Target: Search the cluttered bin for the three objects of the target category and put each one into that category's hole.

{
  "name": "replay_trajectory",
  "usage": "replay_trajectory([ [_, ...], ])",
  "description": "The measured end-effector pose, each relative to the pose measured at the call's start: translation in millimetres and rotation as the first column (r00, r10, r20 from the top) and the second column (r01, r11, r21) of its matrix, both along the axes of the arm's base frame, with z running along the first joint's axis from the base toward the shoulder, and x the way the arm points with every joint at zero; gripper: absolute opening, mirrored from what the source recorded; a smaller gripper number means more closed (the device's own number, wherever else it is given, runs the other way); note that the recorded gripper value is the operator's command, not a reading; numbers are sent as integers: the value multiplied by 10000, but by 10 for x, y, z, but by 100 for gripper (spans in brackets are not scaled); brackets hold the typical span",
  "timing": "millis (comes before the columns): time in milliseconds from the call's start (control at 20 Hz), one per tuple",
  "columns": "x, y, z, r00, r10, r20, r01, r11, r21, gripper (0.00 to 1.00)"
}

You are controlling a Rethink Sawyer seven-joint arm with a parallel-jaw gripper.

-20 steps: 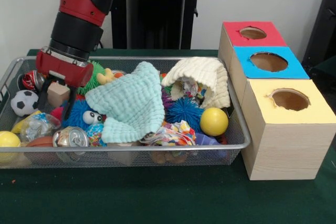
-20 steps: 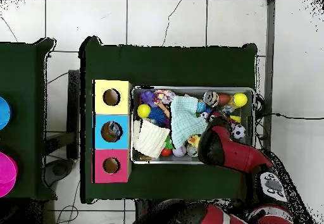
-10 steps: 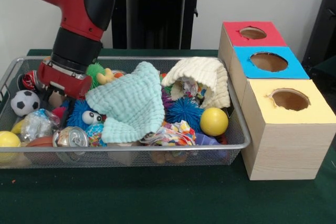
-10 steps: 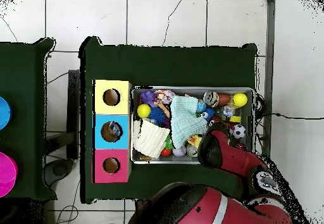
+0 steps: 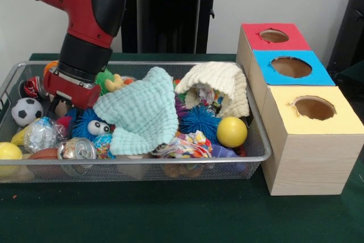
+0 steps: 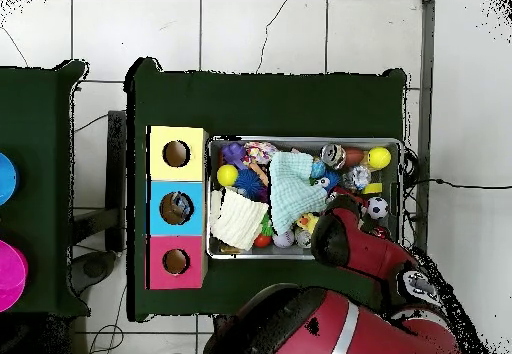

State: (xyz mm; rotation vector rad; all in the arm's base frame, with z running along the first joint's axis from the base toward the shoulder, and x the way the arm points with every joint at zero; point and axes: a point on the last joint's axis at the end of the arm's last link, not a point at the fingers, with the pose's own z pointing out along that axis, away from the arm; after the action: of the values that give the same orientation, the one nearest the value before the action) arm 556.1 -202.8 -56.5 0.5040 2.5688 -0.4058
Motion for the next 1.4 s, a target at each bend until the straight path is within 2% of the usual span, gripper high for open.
replay_trajectory([
  [650, 0, -8, -8, 9999, 96, 114, -96, 10000, 27, 100],
  [700, -1, -34, -13, 9996, 158, 254, -158, 9999, 17, 0],
  [900, -26, -115, -32, 9991, 117, 420, -116, 9999, -18, 0],
  [1400, -78, -131, -88, 9938, 693, 867, -688, 9976, -83, 0],
])
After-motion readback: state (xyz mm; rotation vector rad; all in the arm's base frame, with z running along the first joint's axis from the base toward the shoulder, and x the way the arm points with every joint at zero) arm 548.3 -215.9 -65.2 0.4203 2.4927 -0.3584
